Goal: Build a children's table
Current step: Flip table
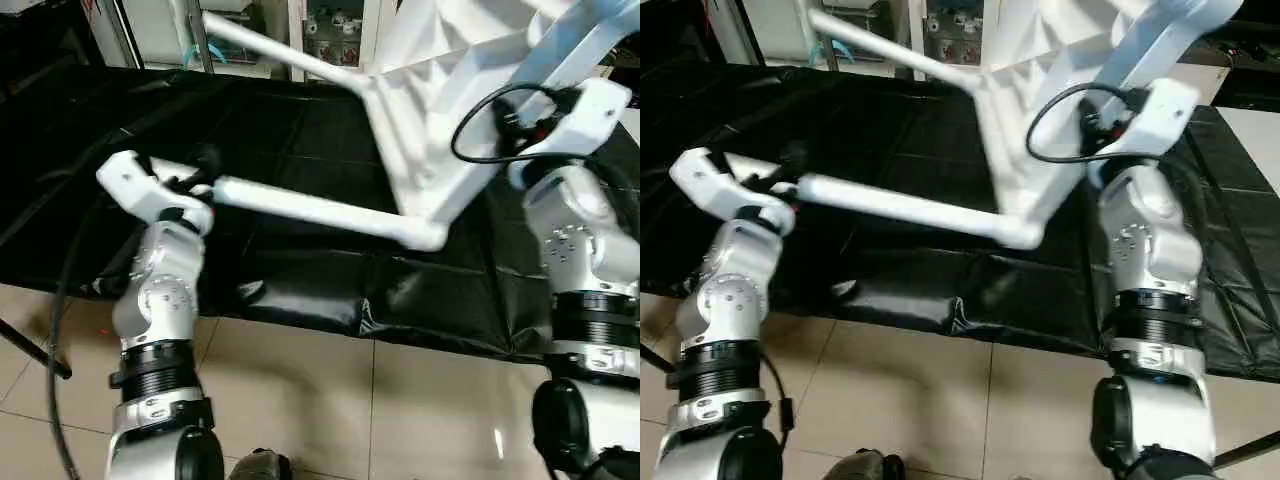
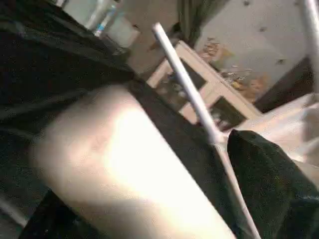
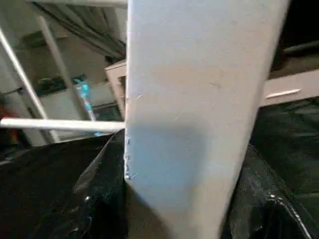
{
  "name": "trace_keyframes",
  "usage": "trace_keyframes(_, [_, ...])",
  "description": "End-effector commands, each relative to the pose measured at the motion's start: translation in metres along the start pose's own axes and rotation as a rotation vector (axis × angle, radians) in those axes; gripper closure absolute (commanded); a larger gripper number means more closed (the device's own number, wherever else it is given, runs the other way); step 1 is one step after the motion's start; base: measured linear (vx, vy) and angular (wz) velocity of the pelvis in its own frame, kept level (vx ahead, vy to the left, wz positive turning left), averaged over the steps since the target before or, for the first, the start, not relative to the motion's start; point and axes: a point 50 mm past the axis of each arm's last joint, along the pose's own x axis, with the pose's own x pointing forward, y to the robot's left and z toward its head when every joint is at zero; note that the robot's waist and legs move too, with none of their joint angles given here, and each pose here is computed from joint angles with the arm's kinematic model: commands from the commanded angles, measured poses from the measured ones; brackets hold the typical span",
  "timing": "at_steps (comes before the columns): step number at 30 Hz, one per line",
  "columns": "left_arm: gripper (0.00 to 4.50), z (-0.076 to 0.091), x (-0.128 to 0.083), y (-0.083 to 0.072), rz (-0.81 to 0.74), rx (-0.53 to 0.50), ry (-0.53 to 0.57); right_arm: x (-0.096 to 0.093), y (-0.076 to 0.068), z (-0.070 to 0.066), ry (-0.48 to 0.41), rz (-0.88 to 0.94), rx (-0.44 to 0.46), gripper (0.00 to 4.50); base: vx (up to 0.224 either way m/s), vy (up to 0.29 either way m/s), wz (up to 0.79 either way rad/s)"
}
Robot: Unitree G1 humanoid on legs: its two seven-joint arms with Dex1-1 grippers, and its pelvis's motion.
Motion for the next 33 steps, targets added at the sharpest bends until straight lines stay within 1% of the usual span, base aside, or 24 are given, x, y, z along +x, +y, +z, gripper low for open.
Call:
trace_keyframes(1, [0.85,-0.002,0.001,0.006,0.055,0.032,0.003,0.001,0.003,0.027,-0.097,-0.02,-0.066,2.54,0.0,0.0,0.0])
trace_keyframes(3, [0.85,-0.002,0.0,0.009,0.059,0.038,0.006,0.0,0.004,0.031,-0.099,-0.026,-0.098,2.56,0.0,0.0,0.0])
trace_keyframes(4, [0.85,-0.002,0.0,0.009,0.059,0.038,0.006,0.0,0.004,0.031,-0.099,-0.026,-0.098,2.57,0.0,0.0,0.0])
trace_keyframes(6, [0.85,-0.005,-0.001,0.008,0.041,0.051,0.02,-0.002,0.006,0.034,-0.104,-0.04,-0.139,2.57,0.0,0.0,0.0])
trace_keyframes(8, [0.85,-0.011,-0.001,0.007,0.032,0.09,0.046,-0.005,0.008,0.035,-0.107,-0.062,-0.206,2.57,0.0,0.0,0.0])
trace_keyframes(9, [0.85,-0.012,-0.002,0.007,0.036,0.109,0.053,-0.006,0.01,0.035,-0.109,-0.063,-0.224,2.57,0.0,0.0,0.0])
trace_keyframes(10, [0.85,-0.015,-0.002,0.008,0.045,0.144,0.067,-0.008,0.013,0.035,-0.113,-0.065,-0.256,2.58,0.0,0.0,0.0])
trace_keyframes(12, [0.85,-0.017,-0.002,0.009,0.048,0.16,0.073,-0.009,0.015,0.036,-0.116,-0.063,-0.27,2.59,0.0,0.0,0.0])
trace_keyframes(13, [0.85,-0.02,-0.002,0.009,0.041,0.205,0.09,-0.011,0.02,0.036,-0.12,-0.052,-0.3,2.59,0.0,0.0,0.0])
trace_keyframes(14, [0.85,-0.02,-0.002,0.009,0.041,0.205,0.09,-0.011,0.02,0.036,-0.12,-0.052,-0.3,2.59,0.0,0.0,0.0])
trace_keyframes(15, [0.85,-0.023,-0.002,0.01,0.039,0.238,0.102,-0.013,0.026,0.036,-0.121,-0.039,-0.328,2.59,0.0,0.0,0.0])
trace_keyframes(17, [0.85,-0.025,-0.002,0.01,0.035,0.27,0.11,-0.015,0.031,0.034,-0.117,-0.037,-0.343,2.59,0.0,0.0,0.0])
trace_keyframes(20, [0.85,-0.025,-0.002,0.009,0.015,0.311,0.107,-0.017,0.032,0.03,-0.106,-0.049,-0.352,2.59,0.0,0.0,0.0])
trace_keyframes(21, [0.85,-0.026,-0.002,0.006,-0.015,0.354,0.108,-0.017,0.031,0.025,-0.088,-0.064,-0.365,2.59,0.0,0.0,0.0])
trace_keyframes(22, [0.85,-0.026,-0.002,0.006,-0.015,0.354,0.108,-0.017,0.031,0.025,-0.088,-0.064,-0.365,2.59,0.0,0.0,0.0])
trace_keyframes(23, [0.85,-0.028,-0.003,0.0,-0.081,0.421,0.112,-0.018,0.031,0.017,-0.06,-0.068,-0.37,2.03,0.0,0.0,0.0])
trace_keyframes(24, [0.85,-0.029,-0.004,-0.004,-0.127,0.466,0.112,-0.018,0.03,0.014,-0.049,-0.066,-0.368,1.89,0.0,0.0,0.0])
trace_keyframes(27, [0.85,-0.031,-0.01,-0.02,-0.298,0.613,0.094,-0.02,0.031,0.005,-0.026,-0.036,-0.352,1.81,0.0,0.0,0.0])
trace_keyframes(28, [0.85,-0.031,-0.011,-0.022,-0.318,0.625,0.092,-0.021,0.031,0.003,-0.024,-0.033,-0.349,1.57,0.0,0.0,0.0])
trace_keyframes(30, [0.85,-0.03,-0.013,-0.027,-0.375,0.647,0.088,-0.023,0.032,0.002,-0.025,-0.018,-0.336,1.46,0.0,0.0,0.0])
trace_keyframes(31, [0.85,-0.027,-0.018,-0.036,-0.468,0.722,0.062,-0.026,0.033,0.001,-0.03,0.003,-0.333,1.46,0.0,0.0,0.0])
trace_keyframes(33, [0.85,-0.023,-0.025,-0.05,-0.625,0.886,-0.001,-0.034,0.034,0.001,-0.045,0.033,-0.349,1.27,0.0,0.0,0.0])
